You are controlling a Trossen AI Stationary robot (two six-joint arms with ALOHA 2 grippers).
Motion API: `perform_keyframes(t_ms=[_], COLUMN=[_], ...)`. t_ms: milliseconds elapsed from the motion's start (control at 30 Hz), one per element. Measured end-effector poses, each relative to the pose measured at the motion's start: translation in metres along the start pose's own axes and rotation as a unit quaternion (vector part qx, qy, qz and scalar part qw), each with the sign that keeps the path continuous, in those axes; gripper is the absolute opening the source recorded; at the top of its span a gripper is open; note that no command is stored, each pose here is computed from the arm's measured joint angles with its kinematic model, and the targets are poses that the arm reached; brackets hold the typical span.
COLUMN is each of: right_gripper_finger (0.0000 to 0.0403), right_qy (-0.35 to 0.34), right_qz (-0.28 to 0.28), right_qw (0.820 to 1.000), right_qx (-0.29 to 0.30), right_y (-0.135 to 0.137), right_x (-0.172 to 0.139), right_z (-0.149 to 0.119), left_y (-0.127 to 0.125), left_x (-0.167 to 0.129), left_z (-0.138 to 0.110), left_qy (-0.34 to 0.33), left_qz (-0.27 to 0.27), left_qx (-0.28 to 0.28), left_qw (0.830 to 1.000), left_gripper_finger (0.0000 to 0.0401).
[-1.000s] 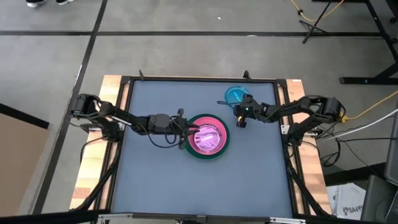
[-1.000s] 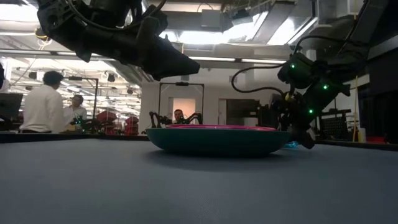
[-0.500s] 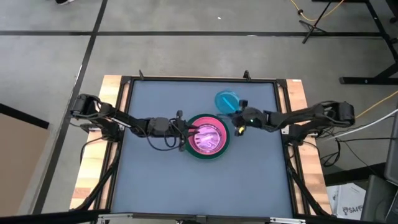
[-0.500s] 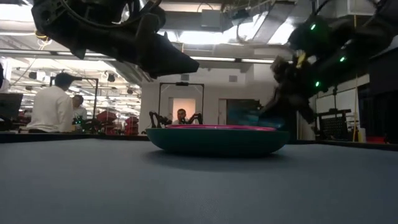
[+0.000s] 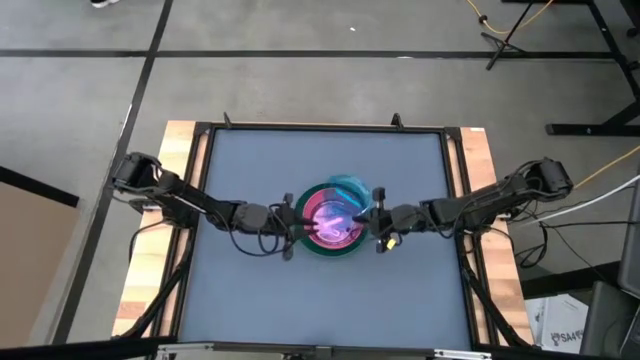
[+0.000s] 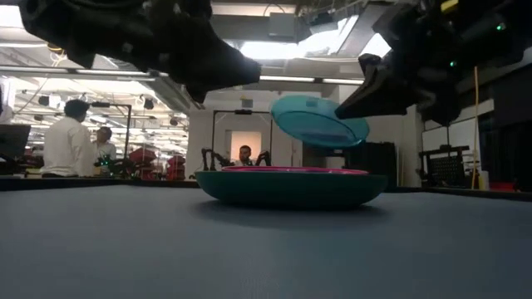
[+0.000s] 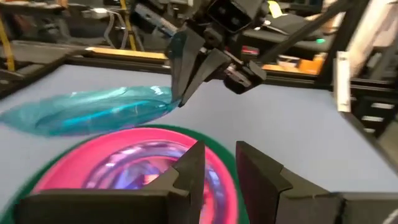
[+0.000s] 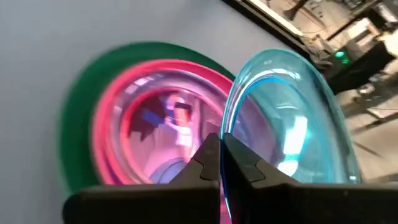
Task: Stack plastic plates
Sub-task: Stack the blue plate on the light pink plate
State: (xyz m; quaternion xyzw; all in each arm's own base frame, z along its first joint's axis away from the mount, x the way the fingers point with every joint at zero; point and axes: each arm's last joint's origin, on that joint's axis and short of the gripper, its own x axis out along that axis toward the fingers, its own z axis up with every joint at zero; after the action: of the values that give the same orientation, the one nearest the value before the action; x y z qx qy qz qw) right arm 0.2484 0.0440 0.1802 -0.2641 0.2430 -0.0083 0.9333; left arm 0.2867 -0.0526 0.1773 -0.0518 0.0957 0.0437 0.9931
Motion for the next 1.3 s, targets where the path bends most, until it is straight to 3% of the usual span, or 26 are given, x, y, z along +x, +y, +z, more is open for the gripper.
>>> perform_keyframes(t_ms=[267,433,967,1167,1300], right_gripper_finger=[0.0000,0.0000,0.0000,0.0000,0.0000], right_qy=[0.010,0.021,0.058,0.050,0.005], right_qz=[0.040,0.048,0.052,0.056,0.073], right_qw=[0.999,0.999,0.997,0.997,0.997], right_qx=[0.007,0.006,-0.008,0.003,0.018], right_y=[0.024,0.029,0.032,0.032,0.032], right_x=[0.014,0.021,0.022,0.022,0.023], right_z=[0.008,0.007,-0.001,0.000,0.008], left_y=[-0.027,-0.037,-0.037,-0.036,-0.036], left_x=[-0.009,-0.013,-0.014,-0.014,-0.014], left_z=[-0.004,-0.006,-0.006,-0.006,-0.006], left_qy=[0.004,-0.001,-0.007,-0.007,-0.008], left_qz=[-0.035,-0.023,0.005,0.011,0.012], left_qx=[-0.018,-0.014,-0.013,-0.013,-0.013], left_qw=[0.999,1.000,1.000,1.000,1.000], left_gripper_finger=[0.0085,0.0085,0.0085,0.0085,0.0085])
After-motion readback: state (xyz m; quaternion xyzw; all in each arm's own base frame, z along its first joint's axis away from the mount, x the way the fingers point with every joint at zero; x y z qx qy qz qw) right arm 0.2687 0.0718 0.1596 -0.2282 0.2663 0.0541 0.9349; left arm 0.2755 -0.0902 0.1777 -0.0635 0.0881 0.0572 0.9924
